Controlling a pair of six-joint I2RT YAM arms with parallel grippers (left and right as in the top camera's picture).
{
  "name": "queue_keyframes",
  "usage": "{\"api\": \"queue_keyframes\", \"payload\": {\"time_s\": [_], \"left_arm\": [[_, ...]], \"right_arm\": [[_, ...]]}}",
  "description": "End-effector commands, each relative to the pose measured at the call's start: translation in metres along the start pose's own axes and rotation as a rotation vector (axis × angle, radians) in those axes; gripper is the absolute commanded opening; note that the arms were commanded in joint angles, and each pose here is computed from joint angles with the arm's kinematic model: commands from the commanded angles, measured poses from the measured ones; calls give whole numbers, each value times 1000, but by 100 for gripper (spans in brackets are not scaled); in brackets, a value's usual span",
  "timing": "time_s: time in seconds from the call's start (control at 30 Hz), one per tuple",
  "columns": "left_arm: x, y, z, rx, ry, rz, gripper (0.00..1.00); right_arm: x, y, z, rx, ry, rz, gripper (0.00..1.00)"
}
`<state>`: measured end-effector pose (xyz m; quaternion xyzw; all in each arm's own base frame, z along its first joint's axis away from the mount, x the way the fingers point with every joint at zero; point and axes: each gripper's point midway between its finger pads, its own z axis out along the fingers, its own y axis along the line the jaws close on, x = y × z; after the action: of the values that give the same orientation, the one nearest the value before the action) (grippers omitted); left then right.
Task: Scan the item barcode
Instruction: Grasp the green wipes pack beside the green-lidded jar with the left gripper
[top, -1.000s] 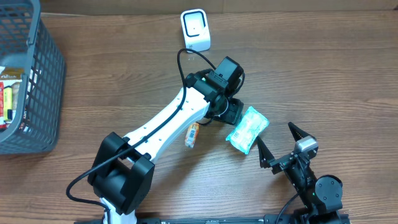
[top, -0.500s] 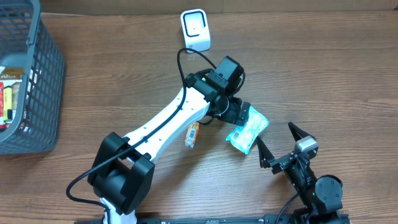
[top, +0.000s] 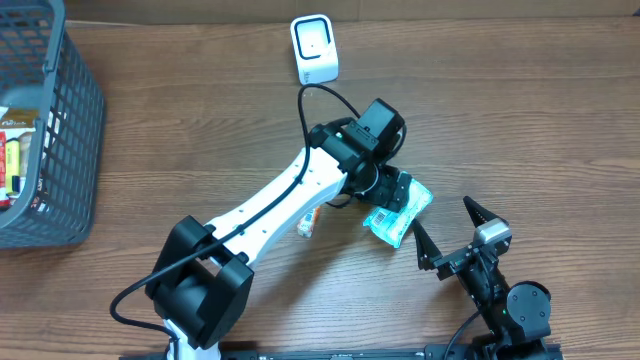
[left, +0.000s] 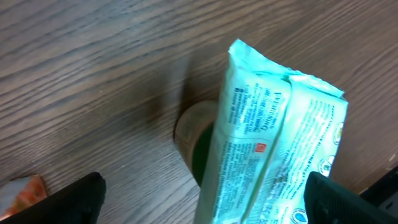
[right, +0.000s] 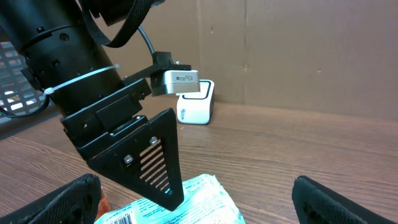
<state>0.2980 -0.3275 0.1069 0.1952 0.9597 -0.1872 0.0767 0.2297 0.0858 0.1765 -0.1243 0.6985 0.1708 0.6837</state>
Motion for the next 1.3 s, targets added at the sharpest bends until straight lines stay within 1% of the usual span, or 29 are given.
{"api": "queue_keyframes", "payload": {"time_s": [0.0,0.27,0.7,0.93,0.97,1.03,1.07,1.17,1.27], "left_arm": [[2,-6,-4,16,-4,-7,90],[0,-1,-4,-12,-17,-58,95],[2,-5,-3,-2,-10,-54,98],[7,-14,-1,3,0,-33,96],[12,-19,1,3,10,-20,93],[17,-25,2,5,20,-6,91],[22,-29,5,2,29,3,88],[26,-22,10,-54,23,-27,85],[29,-12,16,-101,15,-51,84]], "right_arm": [[2,-2,0,11,-2,-1,100],[2,-2,0,11,-2,-1,100],[2,-2,0,11,-2,-1,100],[2,-2,0,11,-2,-1,100],[2,-2,0,11,-2,-1,100],[2,-2,0,11,-2,-1,100],[2,-2,0,11,-2,-1,100],[2,-2,0,11,-2,-1,100],[2,-2,0,11,-2,-1,100]]}}
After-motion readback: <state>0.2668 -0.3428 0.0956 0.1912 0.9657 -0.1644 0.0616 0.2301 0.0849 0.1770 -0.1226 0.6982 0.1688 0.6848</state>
